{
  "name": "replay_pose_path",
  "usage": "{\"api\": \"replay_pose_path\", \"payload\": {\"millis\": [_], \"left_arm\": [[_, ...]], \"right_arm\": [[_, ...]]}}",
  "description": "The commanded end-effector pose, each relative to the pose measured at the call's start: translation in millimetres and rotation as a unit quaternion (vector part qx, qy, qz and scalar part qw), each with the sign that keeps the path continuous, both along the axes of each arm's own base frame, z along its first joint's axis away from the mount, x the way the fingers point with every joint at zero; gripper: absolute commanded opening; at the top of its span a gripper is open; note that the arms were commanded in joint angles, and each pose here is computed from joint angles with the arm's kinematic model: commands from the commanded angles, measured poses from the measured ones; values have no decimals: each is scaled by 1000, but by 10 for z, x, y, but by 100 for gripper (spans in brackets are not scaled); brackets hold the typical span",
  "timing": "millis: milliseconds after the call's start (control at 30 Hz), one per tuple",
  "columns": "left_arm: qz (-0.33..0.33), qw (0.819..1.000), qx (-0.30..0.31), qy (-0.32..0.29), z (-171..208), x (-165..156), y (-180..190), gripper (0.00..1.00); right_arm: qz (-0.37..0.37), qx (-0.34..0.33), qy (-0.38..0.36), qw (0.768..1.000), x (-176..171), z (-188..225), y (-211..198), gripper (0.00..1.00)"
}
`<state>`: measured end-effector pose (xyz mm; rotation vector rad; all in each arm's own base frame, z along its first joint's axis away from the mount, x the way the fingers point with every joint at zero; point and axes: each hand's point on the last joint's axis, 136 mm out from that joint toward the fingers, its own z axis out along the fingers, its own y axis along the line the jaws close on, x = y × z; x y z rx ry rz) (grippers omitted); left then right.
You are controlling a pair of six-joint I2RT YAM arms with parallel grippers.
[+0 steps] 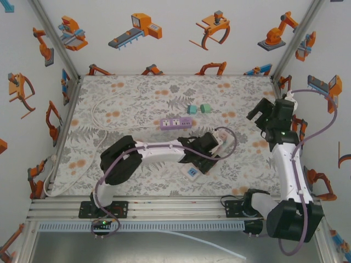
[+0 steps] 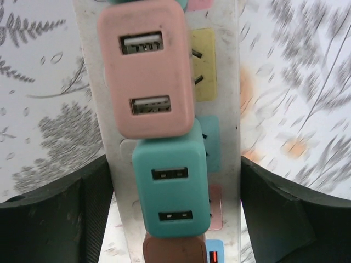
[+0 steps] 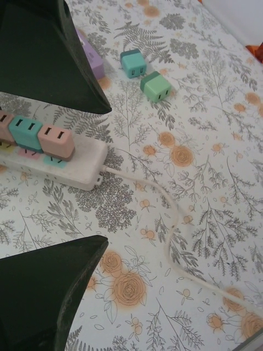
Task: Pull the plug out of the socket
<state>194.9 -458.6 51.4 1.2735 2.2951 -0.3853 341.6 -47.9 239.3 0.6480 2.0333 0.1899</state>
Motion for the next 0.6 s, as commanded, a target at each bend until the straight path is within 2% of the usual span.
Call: {"api": "replay_pose_path", "payload": {"millis": [0,133,300,433,567], "left_arm": [[-158,986,36,37,-64,-256,342,73],[-205,975,60,65,-29,-87,827,74],[-294,944,143,52,-54,153,1477,75],[-313,940,132,34,-92,253,1526,77],[-329,925,191,19,-282,353,1667,80]], "right_arm": [[13,-12,-16,1000,-144,138,40,82],[20,-15,-39,999,-279,299,84,81],[55,19,-59,997,-410,340,266,80],[67,40,-62,995,-503,302,353,82],[76,46,-65,994,-572,310,399,84]]}}
